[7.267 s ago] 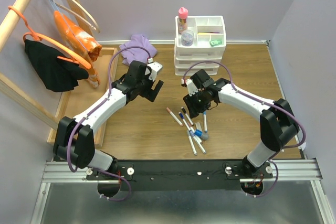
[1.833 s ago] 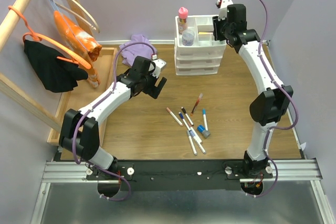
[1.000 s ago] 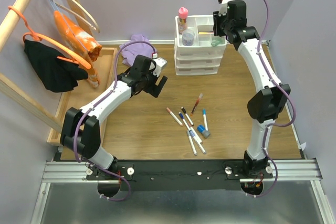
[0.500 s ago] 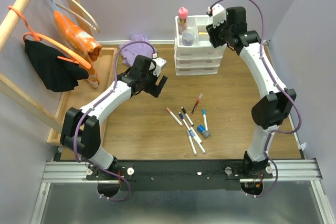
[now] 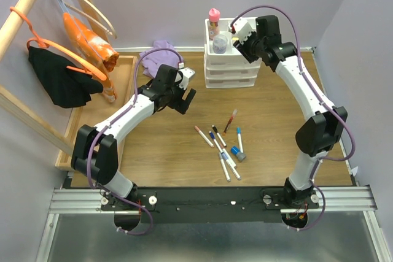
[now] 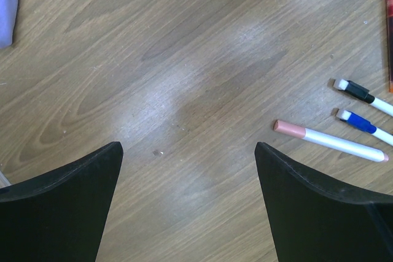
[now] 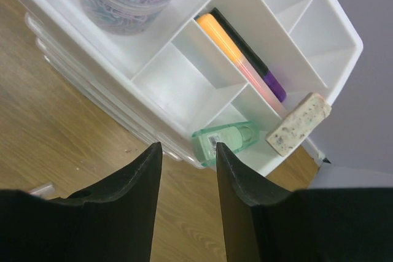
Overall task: Sort the stationery into containers
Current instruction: Place the stationery in the storage box.
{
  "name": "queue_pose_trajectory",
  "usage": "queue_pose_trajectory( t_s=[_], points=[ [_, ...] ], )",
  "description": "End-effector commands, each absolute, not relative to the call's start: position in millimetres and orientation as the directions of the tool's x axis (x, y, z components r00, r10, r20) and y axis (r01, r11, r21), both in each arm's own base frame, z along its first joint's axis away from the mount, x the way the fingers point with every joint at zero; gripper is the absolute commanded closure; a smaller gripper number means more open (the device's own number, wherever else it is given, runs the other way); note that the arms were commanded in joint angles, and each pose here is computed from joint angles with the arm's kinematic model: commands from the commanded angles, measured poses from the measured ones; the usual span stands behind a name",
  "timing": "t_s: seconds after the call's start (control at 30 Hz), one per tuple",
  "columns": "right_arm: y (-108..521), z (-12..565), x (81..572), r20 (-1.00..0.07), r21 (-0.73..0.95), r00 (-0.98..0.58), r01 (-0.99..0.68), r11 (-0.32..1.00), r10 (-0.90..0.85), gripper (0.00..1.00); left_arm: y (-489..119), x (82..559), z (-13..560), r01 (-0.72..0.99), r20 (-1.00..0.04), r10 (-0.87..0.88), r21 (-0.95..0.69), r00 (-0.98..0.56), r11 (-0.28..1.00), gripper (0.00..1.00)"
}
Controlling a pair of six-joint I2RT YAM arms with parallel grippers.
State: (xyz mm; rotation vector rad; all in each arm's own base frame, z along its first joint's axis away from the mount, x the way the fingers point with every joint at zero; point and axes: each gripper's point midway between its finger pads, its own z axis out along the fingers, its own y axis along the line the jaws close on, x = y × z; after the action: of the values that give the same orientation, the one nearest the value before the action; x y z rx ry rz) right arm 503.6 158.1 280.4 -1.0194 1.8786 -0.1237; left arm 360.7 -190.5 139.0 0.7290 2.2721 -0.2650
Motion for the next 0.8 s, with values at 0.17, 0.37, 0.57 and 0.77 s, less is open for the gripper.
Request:
queue_pose_trajectory(
  t_s=[0.17, 0.37, 0.57, 0.77],
  points=[
    [140, 279, 518, -0.634, -0.569, -0.210, -0.527, 0.632, -0.745, 0.53, -201, 367, 145, 0.583, -0.719, 0.409, 0.006, -0.563, 0.813, 0.02],
    [140, 274, 519, -0.629, -0.566, -0.215, -0.532, 0.630, -0.747, 0.53, -202, 370, 146, 0.581, -0.721, 0.404, 0.002, -0.563, 0.814, 0.02],
    [140, 267, 521, -0.617, -0.570, -0.221, -0.536, 0.623, -0.755, 0.53, -202, 369, 143, 0.581, -0.716, 0.407, 0.003, -0.566, 0.814, 0.02],
    [140, 268, 529, -0.623, -0.581, -0.218, -0.514, 0.631, -0.751, 0.54, -201, 369, 144, 0.581, -0.716, 0.410, 0.008, -0.565, 0.814, 0.03]
  ],
)
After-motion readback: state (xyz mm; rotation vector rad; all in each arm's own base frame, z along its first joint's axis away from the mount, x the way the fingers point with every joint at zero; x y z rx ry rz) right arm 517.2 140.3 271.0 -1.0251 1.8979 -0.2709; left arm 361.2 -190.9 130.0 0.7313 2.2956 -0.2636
